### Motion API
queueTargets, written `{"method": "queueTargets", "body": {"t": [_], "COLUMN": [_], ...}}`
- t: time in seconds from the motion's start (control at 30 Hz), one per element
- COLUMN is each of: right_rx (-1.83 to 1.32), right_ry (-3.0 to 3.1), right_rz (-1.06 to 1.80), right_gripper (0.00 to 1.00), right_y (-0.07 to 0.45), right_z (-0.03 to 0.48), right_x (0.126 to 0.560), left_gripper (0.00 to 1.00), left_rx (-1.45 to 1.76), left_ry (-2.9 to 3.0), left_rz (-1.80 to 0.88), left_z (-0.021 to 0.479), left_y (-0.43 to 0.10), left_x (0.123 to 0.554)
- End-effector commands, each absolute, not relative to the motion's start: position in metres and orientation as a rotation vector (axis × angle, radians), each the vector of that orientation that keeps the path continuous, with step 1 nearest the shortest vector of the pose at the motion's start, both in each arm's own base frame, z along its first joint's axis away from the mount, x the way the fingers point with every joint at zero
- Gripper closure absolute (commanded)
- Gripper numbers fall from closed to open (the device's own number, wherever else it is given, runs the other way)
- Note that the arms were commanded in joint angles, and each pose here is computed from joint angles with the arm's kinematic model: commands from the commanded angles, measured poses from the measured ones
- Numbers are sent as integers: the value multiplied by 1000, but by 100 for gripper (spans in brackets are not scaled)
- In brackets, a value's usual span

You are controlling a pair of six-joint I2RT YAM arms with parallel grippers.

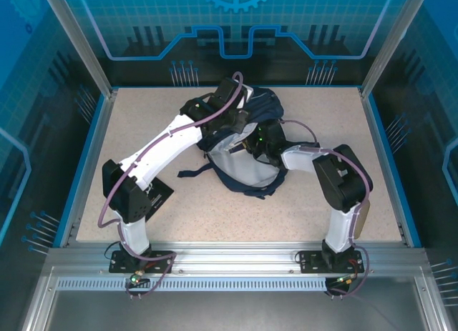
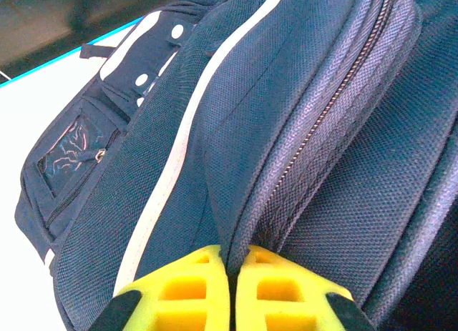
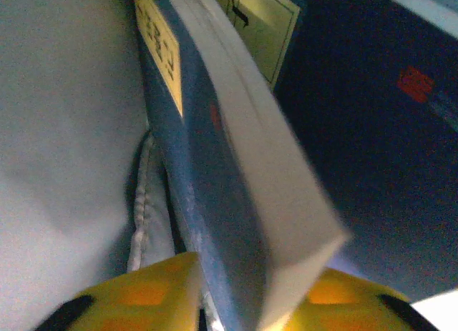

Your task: Pack books, pencil case, and school supplies into a backpack

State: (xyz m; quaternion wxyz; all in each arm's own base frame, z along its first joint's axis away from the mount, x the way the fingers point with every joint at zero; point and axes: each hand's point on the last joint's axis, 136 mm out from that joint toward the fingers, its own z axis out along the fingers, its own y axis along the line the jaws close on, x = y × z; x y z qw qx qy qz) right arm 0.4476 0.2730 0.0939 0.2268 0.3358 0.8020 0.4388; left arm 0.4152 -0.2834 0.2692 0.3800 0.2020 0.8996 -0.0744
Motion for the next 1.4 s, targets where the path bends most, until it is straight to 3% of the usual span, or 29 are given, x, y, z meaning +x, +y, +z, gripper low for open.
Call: {"method": "queueTargets", "body": {"t": [0.0,0.1,0.2,0.53,0.7,0.83,0.97,1.13,1.37], "right_rx": [881,900,901,964,1070,1050,945,768,595], "right_ry": [2208,2232,2259,2401,2397,2353,2357,2387,2480], "right_rz": [1251,1205,1142,778,453,321,351,334,369], "right_gripper": [54,35,26,28,23,17,15,12,0], "right_y": [279,268,251,174,116,89,95,115,160], "right_z": [103,100,103,93,116,141,166,190,186], "right_x": [452,438,419,328,285,271,276,288,307], "left_gripper": [100,100,100,98,81,52,29,16,3], "left_rx": [418,406,398,340,239,164,-34,-341,-671], "left_ry": [2148,2158,2168,2233,2321,2388,2409,2446,2515], "left_rz": [-295,-296,-303,-352,-517,-616,-682,-620,-232], "left_z": [330,327,323,298,280,261,232,190,128], "left_y": [-287,-285,-285,-280,-276,-271,-241,-172,-63], "left_x": [424,426,429,428,419,410,405,395,346]}}
